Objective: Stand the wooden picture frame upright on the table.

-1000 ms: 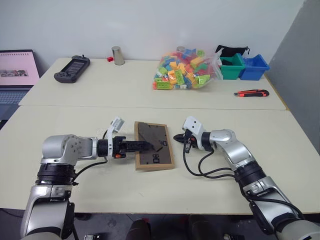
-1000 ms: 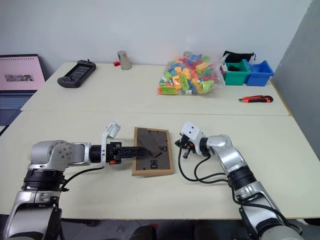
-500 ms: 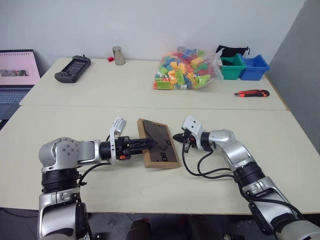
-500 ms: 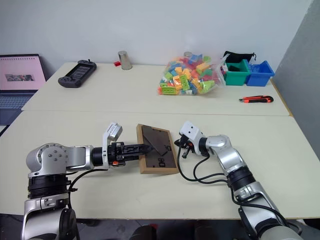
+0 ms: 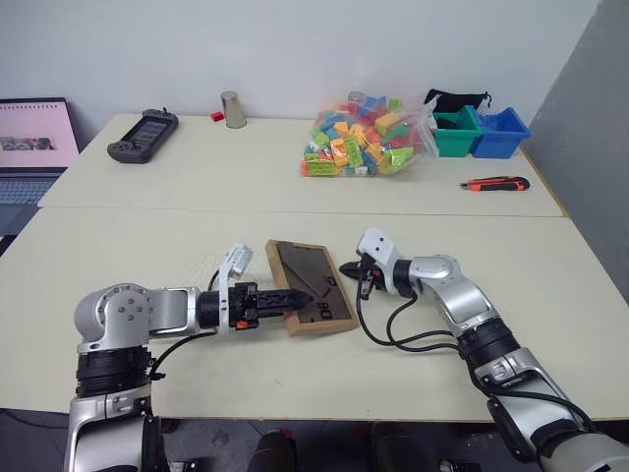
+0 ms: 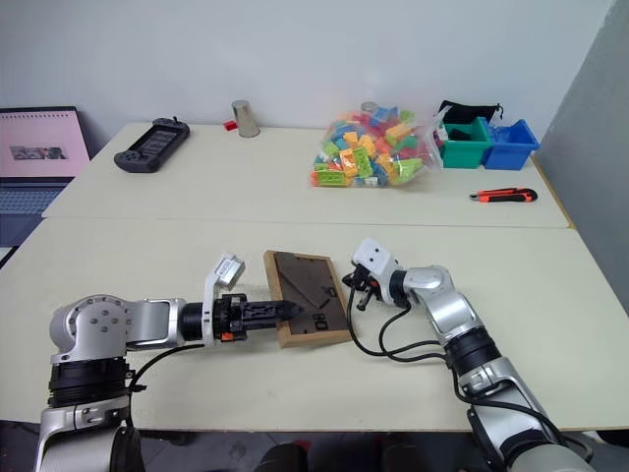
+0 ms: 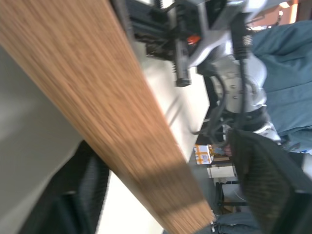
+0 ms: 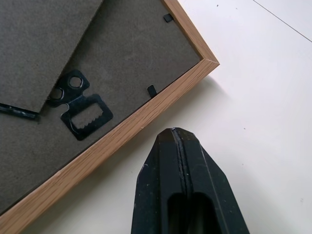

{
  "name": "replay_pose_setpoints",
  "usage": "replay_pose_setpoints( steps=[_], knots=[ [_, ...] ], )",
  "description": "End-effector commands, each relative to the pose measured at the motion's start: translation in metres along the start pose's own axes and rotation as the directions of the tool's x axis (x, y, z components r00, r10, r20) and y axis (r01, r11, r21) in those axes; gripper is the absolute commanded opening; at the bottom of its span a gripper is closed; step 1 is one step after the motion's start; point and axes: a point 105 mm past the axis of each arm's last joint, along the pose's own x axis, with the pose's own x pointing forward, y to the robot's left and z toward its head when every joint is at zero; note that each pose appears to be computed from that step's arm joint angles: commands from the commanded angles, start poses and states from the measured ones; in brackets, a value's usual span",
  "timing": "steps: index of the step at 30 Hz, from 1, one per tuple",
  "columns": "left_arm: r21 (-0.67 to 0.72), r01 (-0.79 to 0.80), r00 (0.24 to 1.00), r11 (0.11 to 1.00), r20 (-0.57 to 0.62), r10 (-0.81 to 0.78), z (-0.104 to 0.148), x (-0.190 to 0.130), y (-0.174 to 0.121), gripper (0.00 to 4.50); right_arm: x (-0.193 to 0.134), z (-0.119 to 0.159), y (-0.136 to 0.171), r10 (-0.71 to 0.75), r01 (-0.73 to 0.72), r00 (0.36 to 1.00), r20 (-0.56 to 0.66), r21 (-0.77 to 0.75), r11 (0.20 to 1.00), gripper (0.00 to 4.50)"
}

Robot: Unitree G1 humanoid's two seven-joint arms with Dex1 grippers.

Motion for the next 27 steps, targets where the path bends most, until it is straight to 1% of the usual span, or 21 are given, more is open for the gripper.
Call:
replay_pose_setpoints(
  steps=[1,2,9,15,19,21,22,23,25,27],
  knots=[
    [0.017,-0.007,0.999,1.0,0.031,0.007,0.008,-0.001,0.0,2.83,-0.003,0.015,-0.003,-0.011,0.013,0.999,0.051,-0.032,0.999,0.0],
    [0.019,-0.005,0.999,1.0,0.033,0.004,0.008,-0.001,0.0,2.57,-0.004,0.015,-0.004,-0.012,0.013,0.999,0.05,-0.032,0.999,0.0],
    [0.036,-0.04,0.999,0.999,0.035,0.039,0.011,0.0,0.006,1.29,-0.004,0.016,-0.004,-0.011,0.013,0.998,0.063,-0.027,1.0,0.0],
    [0.044,-0.018,0.999,0.999,0.039,0.017,0.015,-0.002,0.001,1.29,-0.005,0.019,-0.001,-0.005,0.007,0.997,0.077,-0.024,1.0,0.0],
    [0.075,0.005,0.998,0.997,0.061,-0.01,0.028,-0.009,-0.009,1.29,-0.01,0.02,-0.007,-0.017,0.019,0.997,0.077,-0.028,0.999,0.0],
    [0.12,0.027,0.995,0.992,0.097,-0.039,0.041,-0.019,-0.019,1.29,-0.02,0.026,-0.013,-0.007,0.01,0.994,0.106,-0.025,1.0,0.0],
    [0.164,0.021,0.993,0.986,0.115,-0.04,0.048,-0.026,-0.026,1.29,-0.033,0.031,-0.019,0.008,-0.006,0.993,0.119,-0.015,1.0,0.0],
    [0.206,-0.004,0.991,0.978,0.133,-0.024,0.054,-0.03,-0.029,1.29,-0.045,0.036,-0.026,0.015,-0.014,0.991,0.13,-0.011,1.0,0.0],
    [0.225,-0.054,0.988,0.973,0.156,0.019,0.059,-0.034,-0.026,1.29,-0.061,0.047,-0.04,0.004,-0.006,0.989,0.146,0.01,1.0,0.0],
    [0.238,-0.05,0.986,0.97,0.165,0.01,0.06,-0.035,-0.029,1.29,-0.071,0.061,-0.048,0.01,-0.02,0.984,0.176,0.051,0.999,0.34]
  ],
)
